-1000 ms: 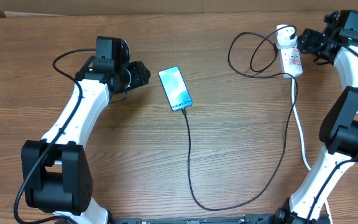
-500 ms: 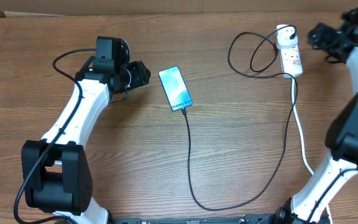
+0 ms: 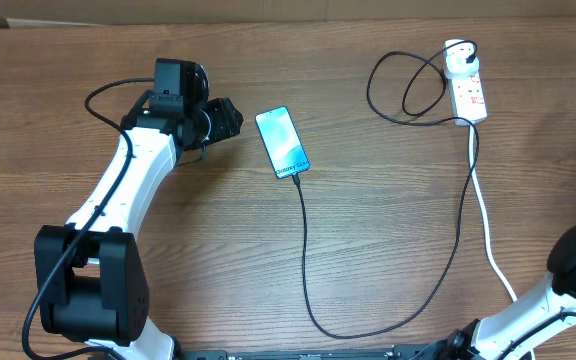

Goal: Plug charger to phone and switch on socket
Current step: 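Lift the right gripper away from the power strip and reposition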

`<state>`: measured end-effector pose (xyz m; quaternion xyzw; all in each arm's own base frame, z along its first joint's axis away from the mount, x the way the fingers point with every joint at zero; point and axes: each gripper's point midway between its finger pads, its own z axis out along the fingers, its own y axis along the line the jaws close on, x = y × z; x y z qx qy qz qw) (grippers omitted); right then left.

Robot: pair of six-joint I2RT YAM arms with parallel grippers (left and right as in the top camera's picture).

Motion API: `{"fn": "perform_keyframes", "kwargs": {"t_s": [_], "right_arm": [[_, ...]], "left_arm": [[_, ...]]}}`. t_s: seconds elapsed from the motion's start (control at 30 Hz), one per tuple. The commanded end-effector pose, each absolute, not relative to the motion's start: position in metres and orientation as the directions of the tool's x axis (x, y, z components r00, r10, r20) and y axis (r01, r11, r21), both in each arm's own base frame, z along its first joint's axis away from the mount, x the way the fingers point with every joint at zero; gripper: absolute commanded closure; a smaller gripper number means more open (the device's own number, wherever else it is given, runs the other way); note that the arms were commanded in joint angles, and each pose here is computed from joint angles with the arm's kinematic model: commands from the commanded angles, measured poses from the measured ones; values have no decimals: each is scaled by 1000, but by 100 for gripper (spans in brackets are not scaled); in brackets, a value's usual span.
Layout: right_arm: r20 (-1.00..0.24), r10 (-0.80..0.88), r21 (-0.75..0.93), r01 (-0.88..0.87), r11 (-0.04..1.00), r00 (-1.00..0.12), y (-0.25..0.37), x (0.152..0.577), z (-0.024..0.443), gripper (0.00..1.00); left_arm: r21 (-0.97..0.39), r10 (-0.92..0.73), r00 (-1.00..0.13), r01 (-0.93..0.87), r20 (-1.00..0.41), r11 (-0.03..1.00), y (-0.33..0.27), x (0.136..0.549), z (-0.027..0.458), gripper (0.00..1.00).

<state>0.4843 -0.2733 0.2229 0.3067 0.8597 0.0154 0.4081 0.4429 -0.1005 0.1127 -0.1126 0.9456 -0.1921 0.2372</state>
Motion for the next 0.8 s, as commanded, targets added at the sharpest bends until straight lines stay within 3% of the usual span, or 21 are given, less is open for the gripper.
{"fn": "perform_keyframes", "kwargs": {"t_s": [0.0, 0.3, 0.5, 0.77], "right_arm": [[-694, 524, 318, 443, 838, -494, -252, 503, 222, 0], [-630, 474, 283, 387, 878, -615, -191, 539, 165, 0], [-626, 511, 258, 462, 849, -589, -181, 556, 141, 0], [-511, 609, 277, 555, 785, -607, -174, 545, 97, 0]], "left_arm": [[-408, -285, -858, -98, -428, 908, -103, 443, 117, 42], [-410, -284, -859, -97, -426, 907, -106, 443, 117, 41], [-411, -287, -859, -99, -425, 906, -106, 443, 117, 38], [-411, -286, -859, -99, -425, 906, -106, 443, 117, 34]]}}
